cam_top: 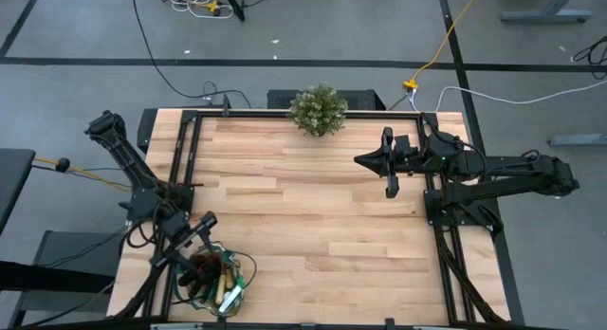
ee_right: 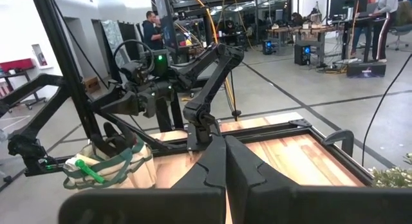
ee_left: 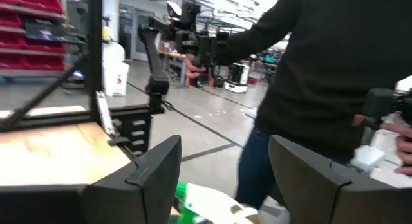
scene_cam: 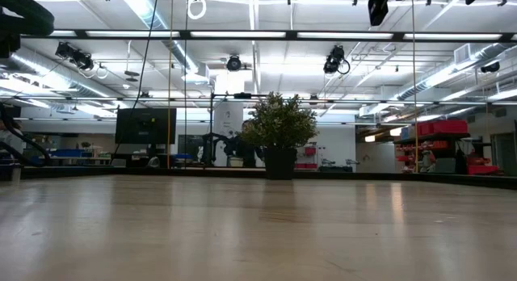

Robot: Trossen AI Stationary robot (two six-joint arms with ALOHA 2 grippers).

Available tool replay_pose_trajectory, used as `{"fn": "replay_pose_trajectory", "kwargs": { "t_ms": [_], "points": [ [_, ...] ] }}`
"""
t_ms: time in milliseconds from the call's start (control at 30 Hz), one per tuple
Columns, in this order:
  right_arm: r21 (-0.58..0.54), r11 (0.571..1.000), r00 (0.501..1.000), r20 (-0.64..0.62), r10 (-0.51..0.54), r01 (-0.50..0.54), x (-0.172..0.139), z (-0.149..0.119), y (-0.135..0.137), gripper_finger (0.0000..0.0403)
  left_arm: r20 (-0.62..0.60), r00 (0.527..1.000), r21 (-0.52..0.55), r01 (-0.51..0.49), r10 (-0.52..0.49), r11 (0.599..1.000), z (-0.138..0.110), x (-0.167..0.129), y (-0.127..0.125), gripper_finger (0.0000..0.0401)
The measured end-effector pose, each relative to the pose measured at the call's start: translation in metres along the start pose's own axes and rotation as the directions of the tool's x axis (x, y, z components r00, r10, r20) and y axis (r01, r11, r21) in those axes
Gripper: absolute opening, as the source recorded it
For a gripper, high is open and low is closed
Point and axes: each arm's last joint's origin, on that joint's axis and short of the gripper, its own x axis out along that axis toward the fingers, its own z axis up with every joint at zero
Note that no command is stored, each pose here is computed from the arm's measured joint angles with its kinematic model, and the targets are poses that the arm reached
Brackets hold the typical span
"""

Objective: Pick & Place Garden tools in Gardening bag
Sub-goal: Return to Home Position

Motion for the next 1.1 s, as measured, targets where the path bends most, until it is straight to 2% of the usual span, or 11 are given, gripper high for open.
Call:
{"fn": "replay_pose_trajectory", "kwargs": {
  "t_ms": [200,433,667,800,1033,1100],
  "points": [
    [-0.053,0.999,1.000,-0.002,-0.001,0.001,0.000,0.000,0.000,0.0000,0.082,0.988,0.041,-0.134,0.131,0.990,0.007,0.000,0.003,0.0227],
    [-0.066,0.998,1.000,-0.002,-0.003,0.003,0.000,0.000,0.000,0.0000,0.187,0.950,-0.008,-0.255,0.252,0.967,0.016,-0.002,0.006,0.0191],
    [-0.066,0.998,1.000,-0.001,-0.003,0.003,0.000,0.000,0.000,0.0004,0.243,0.919,-0.048,-0.310,0.312,0.950,0.022,-0.004,0.007,0.0164],
    [-0.066,0.998,1.000,-0.001,-0.004,0.003,0.000,0.000,0.000,0.0013,0.241,0.908,-0.030,-0.346,0.343,0.938,0.022,-0.004,0.008,0.0147],
    [-0.066,0.998,1.000,-0.001,-0.004,0.004,0.000,0.000,0.000,0.0020,0.257,0.877,0.028,-0.426,0.406,0.904,0.024,-0.004,0.019,0.0089],
    [-0.066,0.998,1.000,-0.001,-0.004,0.004,0.000,0.000,0.000,0.0020,0.262,0.880,0.040,-0.421,0.397,0.906,0.024,-0.004,0.023,0.0070]
  ]
}}
